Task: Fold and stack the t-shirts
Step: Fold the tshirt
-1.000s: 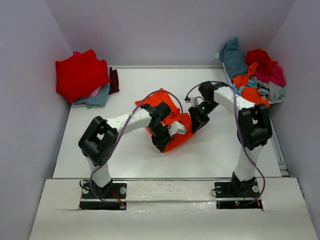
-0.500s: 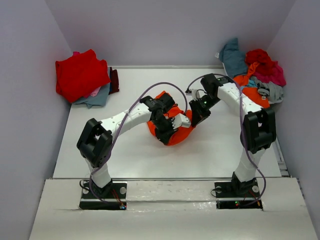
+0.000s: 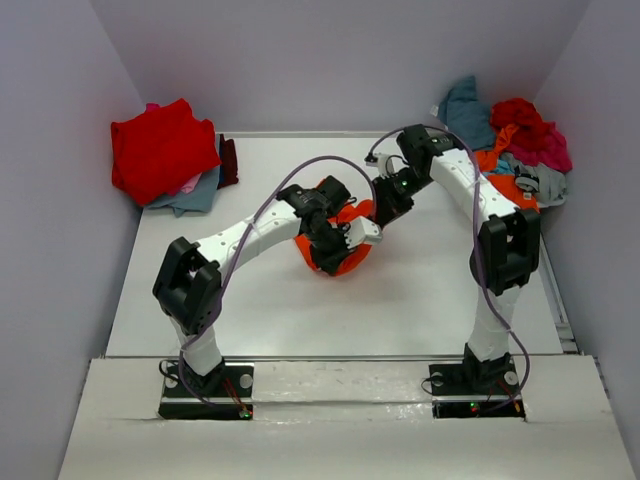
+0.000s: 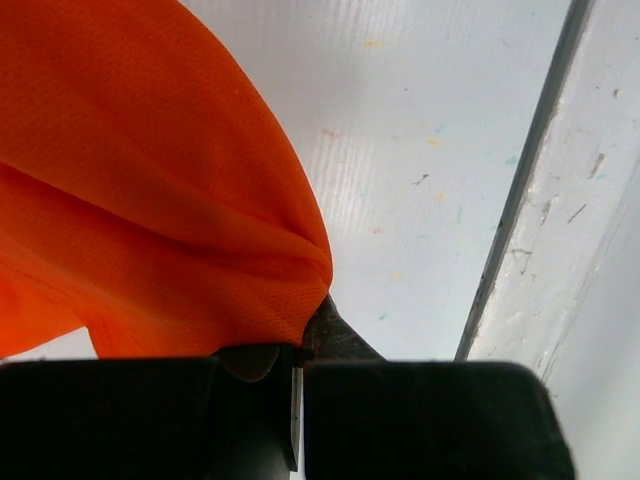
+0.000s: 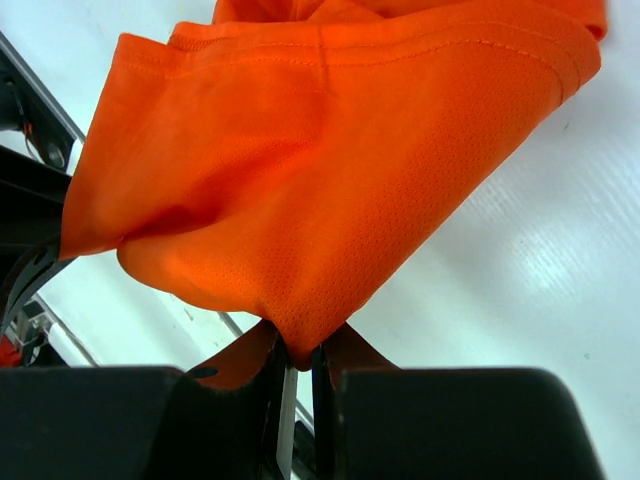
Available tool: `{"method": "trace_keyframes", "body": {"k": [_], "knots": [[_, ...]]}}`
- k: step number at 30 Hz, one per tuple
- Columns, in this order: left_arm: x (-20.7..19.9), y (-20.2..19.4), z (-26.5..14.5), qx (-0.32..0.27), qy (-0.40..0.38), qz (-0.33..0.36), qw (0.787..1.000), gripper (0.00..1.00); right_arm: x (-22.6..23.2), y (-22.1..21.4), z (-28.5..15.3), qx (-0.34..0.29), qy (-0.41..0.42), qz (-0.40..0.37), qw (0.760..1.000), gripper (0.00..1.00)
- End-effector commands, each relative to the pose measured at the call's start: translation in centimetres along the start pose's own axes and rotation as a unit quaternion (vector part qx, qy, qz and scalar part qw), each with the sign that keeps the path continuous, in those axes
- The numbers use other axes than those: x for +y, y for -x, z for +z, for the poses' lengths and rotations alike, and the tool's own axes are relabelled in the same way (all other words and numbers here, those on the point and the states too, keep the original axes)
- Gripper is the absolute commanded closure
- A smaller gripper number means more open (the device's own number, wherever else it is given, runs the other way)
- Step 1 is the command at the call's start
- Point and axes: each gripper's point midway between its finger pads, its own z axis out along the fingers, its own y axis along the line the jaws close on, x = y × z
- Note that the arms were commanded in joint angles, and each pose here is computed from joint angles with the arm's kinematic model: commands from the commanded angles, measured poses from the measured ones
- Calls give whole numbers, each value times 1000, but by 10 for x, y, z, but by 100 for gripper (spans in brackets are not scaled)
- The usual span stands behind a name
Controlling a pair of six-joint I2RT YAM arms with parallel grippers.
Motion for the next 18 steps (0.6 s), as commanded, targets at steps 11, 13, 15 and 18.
{"method": "trace_keyframes", "body": {"k": [11, 13, 15, 18], "knots": [[55, 14, -51, -78, 50, -57, 994, 94, -10, 58, -2, -50, -2, -28, 998, 90], [60, 14, -51, -82, 44, -65, 994, 94, -11, 61, -1, -51, -1, -29, 998, 90], [67, 13, -53, -88, 43, -73, 993, 94, -15, 68, 4, -55, -1, -30, 998, 90], [75, 9, -54, -88, 43, -81, 992, 94, -15, 78, 3, -67, 1, -35, 997, 90]]}}
